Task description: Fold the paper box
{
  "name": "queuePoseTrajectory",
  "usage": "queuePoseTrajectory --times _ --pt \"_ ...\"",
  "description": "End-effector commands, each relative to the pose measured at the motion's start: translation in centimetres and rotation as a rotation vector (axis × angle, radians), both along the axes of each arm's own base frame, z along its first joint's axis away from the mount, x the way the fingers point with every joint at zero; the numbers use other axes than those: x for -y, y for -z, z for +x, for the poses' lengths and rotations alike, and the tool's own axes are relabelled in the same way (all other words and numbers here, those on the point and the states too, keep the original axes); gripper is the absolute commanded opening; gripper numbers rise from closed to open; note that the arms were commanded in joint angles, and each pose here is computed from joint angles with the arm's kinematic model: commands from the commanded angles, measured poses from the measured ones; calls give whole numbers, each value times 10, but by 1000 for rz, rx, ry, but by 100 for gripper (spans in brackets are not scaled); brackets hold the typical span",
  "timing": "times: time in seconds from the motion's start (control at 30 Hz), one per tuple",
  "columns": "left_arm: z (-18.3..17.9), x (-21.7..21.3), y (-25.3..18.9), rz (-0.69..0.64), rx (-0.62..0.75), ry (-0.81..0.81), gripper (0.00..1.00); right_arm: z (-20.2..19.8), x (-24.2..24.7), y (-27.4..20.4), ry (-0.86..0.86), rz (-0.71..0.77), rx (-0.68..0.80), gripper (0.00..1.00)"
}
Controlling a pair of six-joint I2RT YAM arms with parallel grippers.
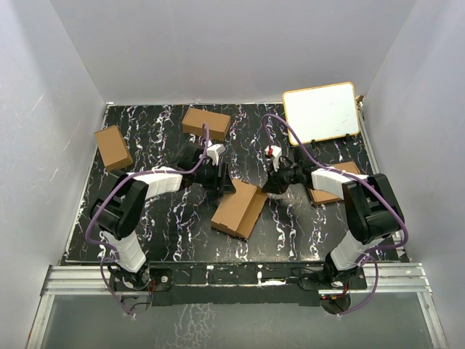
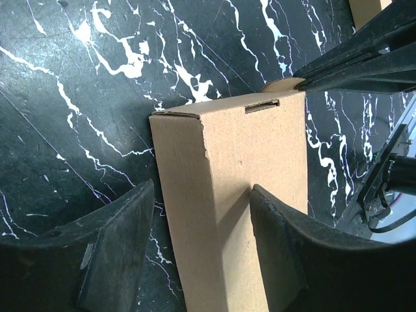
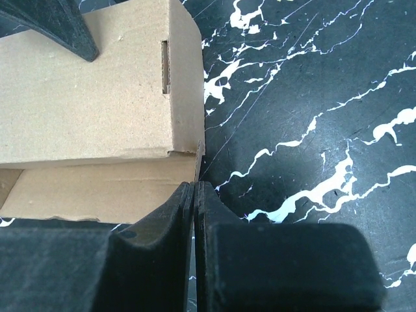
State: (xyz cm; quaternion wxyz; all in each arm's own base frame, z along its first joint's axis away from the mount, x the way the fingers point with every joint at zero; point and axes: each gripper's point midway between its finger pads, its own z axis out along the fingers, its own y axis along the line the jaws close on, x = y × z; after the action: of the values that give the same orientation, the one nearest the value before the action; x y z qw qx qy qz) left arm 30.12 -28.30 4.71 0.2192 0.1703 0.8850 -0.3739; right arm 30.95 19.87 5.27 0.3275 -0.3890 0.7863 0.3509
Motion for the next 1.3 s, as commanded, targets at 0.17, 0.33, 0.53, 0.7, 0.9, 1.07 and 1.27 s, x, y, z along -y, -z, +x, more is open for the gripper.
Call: queuePoseTrajectory --times 0.17,0.33,0.53,0.7,0.9,1.07,1.27 --pt "-11 -23 10 41 -35 -36 57 3 -4 -13 -57 11 94 8" --pt "-12 -24 10 40 -34 -33 57 -1 -3 -13 -75 3 91 8" --pt "-12 -22 5 26 -20 -15 57 -6 -4 -18 -103 10 114 8" --pt "-12 -20 2 14 -20 1 57 -9 -8 -22 -122 30 124 8" --pt "-13 -20 4 14 -33 1 56 -14 -15 -24 -145 31 142 8" --pt "-15 -22 10 33 -54 -10 56 -16 -16 -23 -165 22 152 8" --pt "-15 -25 13 54 -64 -20 56 -19 -14 -18 -183 2 153 8"
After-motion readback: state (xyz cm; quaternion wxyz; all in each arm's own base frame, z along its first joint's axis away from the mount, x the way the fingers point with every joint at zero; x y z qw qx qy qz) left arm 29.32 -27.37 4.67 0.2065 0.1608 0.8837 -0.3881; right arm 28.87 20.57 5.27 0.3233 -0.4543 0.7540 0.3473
